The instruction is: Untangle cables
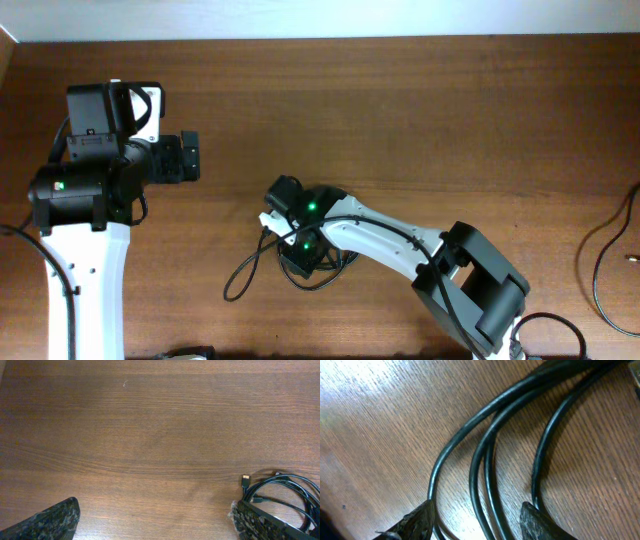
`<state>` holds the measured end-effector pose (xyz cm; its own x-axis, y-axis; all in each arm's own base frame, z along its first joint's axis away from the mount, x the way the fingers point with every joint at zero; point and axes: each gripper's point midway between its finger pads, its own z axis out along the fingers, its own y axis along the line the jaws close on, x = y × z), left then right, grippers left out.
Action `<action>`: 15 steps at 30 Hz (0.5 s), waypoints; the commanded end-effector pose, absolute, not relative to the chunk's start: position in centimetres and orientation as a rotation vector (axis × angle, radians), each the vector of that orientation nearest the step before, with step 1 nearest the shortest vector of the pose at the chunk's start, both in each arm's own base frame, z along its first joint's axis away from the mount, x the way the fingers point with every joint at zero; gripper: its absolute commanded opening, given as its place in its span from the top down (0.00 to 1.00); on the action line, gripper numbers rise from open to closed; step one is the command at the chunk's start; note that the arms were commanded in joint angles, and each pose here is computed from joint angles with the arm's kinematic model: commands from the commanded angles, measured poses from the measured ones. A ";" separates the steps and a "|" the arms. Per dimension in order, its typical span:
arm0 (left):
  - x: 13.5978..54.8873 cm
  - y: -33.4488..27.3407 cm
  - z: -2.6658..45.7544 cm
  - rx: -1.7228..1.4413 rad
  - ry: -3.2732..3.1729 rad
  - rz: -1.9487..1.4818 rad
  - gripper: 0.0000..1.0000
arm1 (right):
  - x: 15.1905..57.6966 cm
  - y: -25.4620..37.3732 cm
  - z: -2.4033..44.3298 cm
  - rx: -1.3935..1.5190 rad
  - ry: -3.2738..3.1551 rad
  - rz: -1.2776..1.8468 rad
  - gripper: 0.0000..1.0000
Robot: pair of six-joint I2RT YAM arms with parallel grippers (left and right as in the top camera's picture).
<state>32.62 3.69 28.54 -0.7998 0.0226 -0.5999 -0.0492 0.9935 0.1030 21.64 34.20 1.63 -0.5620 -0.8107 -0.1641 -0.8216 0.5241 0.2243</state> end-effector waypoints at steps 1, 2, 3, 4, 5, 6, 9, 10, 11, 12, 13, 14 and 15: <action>32.2 3.9 29.2 -0.039 2.473 0.153 0.01 | 21.1 34.0 0.7 -1.482 2.694 0.369 0.46; 32.2 3.9 29.2 -0.038 2.473 0.153 0.01 | 21.1 33.9 0.5 -1.483 2.698 0.366 0.47; 32.2 3.9 29.2 -0.039 2.473 0.153 0.01 | 21.0 33.8 0.3 -1.483 2.700 0.364 0.53; 32.2 3.9 29.2 -0.039 2.473 0.153 0.01 | 21.0 33.7 0.1 -1.452 2.717 0.360 0.55; 32.2 3.9 29.2 -0.039 2.473 0.153 0.01 | 21.0 33.5 -0.2 -1.422 2.735 0.350 0.58; 32.2 3.9 29.2 -0.039 2.473 0.153 0.01 | 20.9 33.4 -0.4 -1.423 2.736 0.347 0.60; 32.2 3.9 29.2 -0.038 2.473 0.153 0.01 | 20.9 33.3 -0.6 -1.423 2.735 0.348 0.71; 32.2 3.9 29.2 -0.038 2.473 0.153 0.01 | 20.9 33.3 -0.6 -1.423 2.736 0.349 0.75; 32.2 3.9 29.2 -0.038 2.473 0.153 0.01 | 20.9 33.3 -0.6 -1.423 2.736 0.348 0.79; 32.2 3.9 29.2 -0.038 2.473 0.153 0.01 | 20.9 33.3 -0.6 -1.423 2.736 0.348 0.86; 32.2 3.9 29.2 -0.039 2.473 0.153 0.01 | 21.0 33.2 -0.6 -1.422 2.734 0.341 0.96; 32.2 3.9 29.2 -0.038 2.473 0.153 0.01 | 21.1 33.3 -0.4 -1.418 2.731 0.341 0.96; 32.2 3.9 29.2 -0.039 2.473 0.153 0.01 | 21.5 33.4 0.3 -1.403 2.722 0.349 0.96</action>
